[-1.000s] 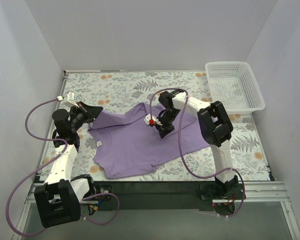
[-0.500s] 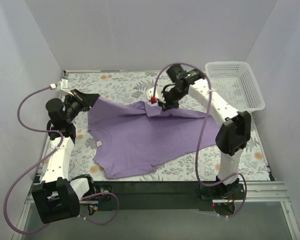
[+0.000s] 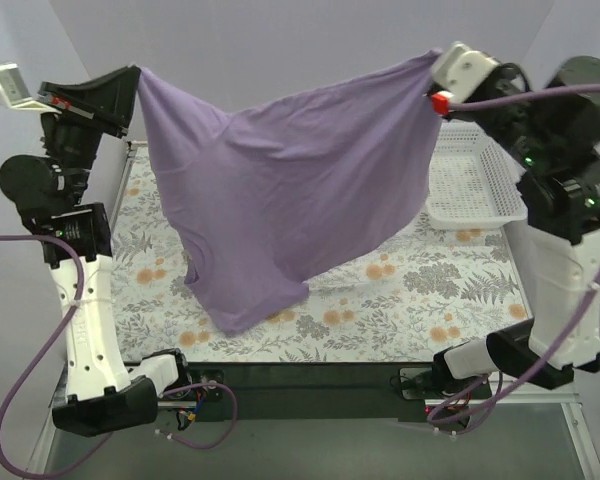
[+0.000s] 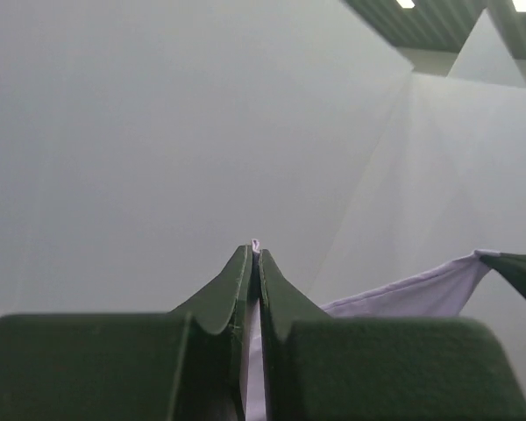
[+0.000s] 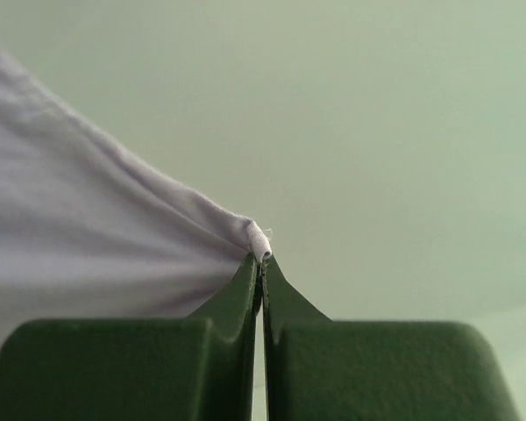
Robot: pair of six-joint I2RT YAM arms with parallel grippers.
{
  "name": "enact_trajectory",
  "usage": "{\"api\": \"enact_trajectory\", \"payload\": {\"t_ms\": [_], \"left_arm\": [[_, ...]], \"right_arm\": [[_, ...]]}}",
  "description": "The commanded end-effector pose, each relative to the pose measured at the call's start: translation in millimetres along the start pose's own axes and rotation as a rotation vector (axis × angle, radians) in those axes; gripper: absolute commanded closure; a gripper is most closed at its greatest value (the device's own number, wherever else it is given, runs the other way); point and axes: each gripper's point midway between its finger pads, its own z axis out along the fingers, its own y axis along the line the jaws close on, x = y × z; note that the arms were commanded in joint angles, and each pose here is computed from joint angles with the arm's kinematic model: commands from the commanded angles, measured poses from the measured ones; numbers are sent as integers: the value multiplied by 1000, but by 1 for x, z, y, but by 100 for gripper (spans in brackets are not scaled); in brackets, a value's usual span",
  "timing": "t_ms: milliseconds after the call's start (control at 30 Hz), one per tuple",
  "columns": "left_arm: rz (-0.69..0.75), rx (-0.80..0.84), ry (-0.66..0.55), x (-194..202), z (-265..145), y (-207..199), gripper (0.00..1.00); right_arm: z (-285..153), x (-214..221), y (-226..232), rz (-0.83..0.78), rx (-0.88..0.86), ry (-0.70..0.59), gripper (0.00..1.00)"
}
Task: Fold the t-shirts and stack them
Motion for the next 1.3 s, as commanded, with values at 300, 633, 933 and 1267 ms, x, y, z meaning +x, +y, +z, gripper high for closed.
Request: {"api": "enact_trajectory", "payload": {"t_ms": [300,633,933,1267], "left_arm": [[251,212,-489,-175,-72,-205,100],[213,-192,-193,-32,-11,10,100],[17,-419,250,212,-29,217,100],[-164,-612,502,347,-47,352,100]], "right_arm": [[-211,-117,-153,-90,791,-224,99],[-3,42,-54,20,372,81,99],[124,227,150,446,-125,215,99],[214,347,256,657,-237,346,99]]}}
